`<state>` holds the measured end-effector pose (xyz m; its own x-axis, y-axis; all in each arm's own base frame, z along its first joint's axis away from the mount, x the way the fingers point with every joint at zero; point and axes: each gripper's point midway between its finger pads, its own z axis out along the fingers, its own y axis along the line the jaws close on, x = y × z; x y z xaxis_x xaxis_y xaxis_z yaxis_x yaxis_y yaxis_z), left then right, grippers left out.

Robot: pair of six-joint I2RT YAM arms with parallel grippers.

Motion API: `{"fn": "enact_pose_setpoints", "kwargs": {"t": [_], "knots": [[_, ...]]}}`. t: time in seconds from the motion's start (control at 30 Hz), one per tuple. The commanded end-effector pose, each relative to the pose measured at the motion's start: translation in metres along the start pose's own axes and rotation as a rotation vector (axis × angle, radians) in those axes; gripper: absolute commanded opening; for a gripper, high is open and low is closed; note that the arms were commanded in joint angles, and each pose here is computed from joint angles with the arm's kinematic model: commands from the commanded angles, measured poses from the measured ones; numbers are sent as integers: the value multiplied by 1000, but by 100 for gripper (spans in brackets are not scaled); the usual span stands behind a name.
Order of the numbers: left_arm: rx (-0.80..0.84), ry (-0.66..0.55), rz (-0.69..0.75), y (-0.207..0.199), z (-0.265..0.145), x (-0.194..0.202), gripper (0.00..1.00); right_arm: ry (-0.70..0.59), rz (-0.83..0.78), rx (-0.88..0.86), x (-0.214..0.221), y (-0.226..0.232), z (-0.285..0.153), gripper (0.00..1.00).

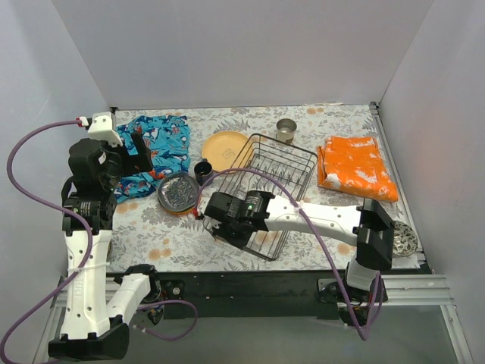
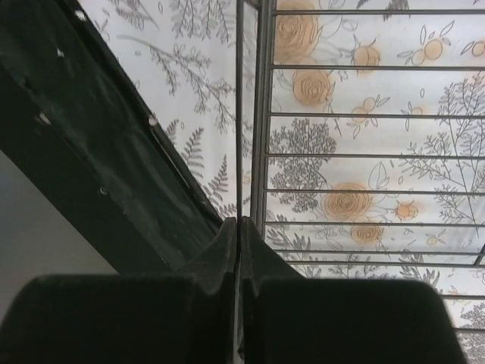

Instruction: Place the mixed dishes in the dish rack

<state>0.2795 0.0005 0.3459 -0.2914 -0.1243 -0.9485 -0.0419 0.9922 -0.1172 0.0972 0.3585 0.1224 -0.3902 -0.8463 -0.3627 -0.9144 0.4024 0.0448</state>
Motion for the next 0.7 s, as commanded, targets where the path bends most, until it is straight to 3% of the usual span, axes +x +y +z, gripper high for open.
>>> {"fn": "enact_pose_setpoints", "kwargs": {"t": [0.0, 0.17, 0.5, 0.67], "knots": [[21, -34, 43, -2, -5, -7, 98, 54, -89, -36, 38, 1, -15, 1], [44, -20, 67, -4, -4, -2, 98, 43, -149, -35, 53, -5, -25, 1], [201, 105, 89, -26, 1, 45, 98, 110, -571, -159, 99, -12, -17, 1], [250, 163, 90, -32, 7, 65, 98, 133, -575, -147, 110, -16, -14, 1]]}}
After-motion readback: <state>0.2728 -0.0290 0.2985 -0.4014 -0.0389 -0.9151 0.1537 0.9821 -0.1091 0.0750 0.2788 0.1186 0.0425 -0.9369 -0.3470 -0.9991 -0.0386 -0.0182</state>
